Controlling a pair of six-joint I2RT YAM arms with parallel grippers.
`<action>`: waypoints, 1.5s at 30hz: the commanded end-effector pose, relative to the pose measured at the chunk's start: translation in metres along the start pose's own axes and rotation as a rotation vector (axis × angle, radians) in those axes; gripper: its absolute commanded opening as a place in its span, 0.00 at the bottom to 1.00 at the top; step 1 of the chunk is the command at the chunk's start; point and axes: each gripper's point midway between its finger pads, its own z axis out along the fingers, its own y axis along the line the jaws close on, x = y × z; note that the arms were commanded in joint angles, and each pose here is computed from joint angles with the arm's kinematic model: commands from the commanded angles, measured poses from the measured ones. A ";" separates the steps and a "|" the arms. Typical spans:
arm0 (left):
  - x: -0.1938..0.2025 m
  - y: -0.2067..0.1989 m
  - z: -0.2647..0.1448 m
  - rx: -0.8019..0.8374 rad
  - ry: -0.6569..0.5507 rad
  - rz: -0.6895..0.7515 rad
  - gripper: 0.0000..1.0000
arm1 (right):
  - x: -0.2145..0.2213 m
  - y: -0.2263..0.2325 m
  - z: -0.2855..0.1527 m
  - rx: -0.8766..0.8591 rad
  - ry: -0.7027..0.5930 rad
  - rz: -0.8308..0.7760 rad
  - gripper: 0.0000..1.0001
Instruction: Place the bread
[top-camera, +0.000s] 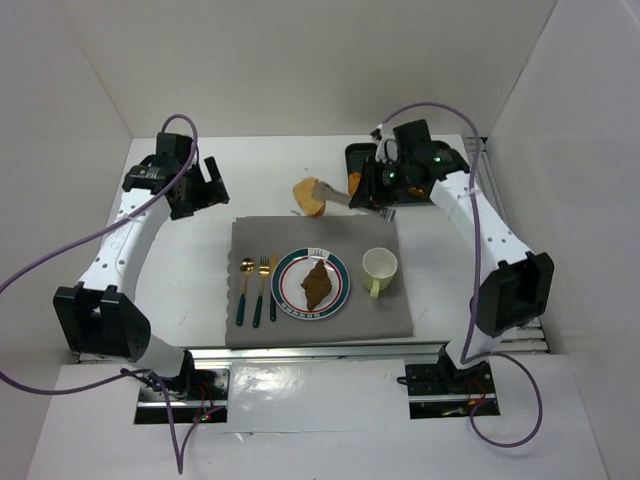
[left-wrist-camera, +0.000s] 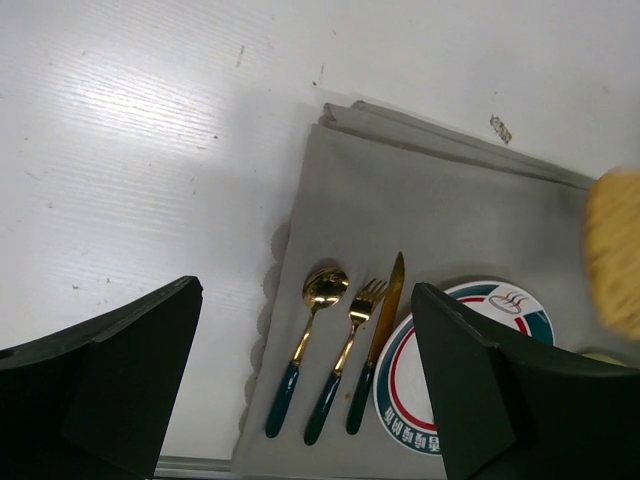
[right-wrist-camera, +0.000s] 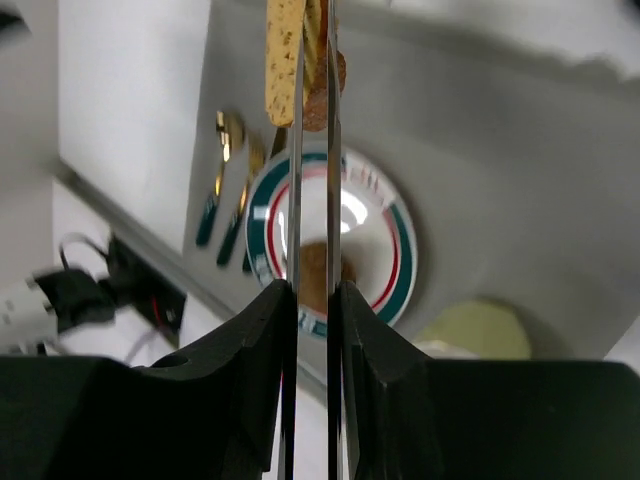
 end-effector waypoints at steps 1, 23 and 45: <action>-0.028 -0.001 -0.040 0.025 -0.129 -0.044 0.99 | 0.054 0.018 -0.025 -0.004 0.104 -0.099 0.15; -0.012 -0.004 -0.029 0.054 -0.084 -0.078 0.99 | 0.152 0.058 -0.001 -0.035 0.374 -0.231 0.46; -0.012 -0.006 -0.023 0.062 -0.080 -0.068 0.99 | -0.007 -0.048 -0.054 0.395 -0.170 -0.010 0.56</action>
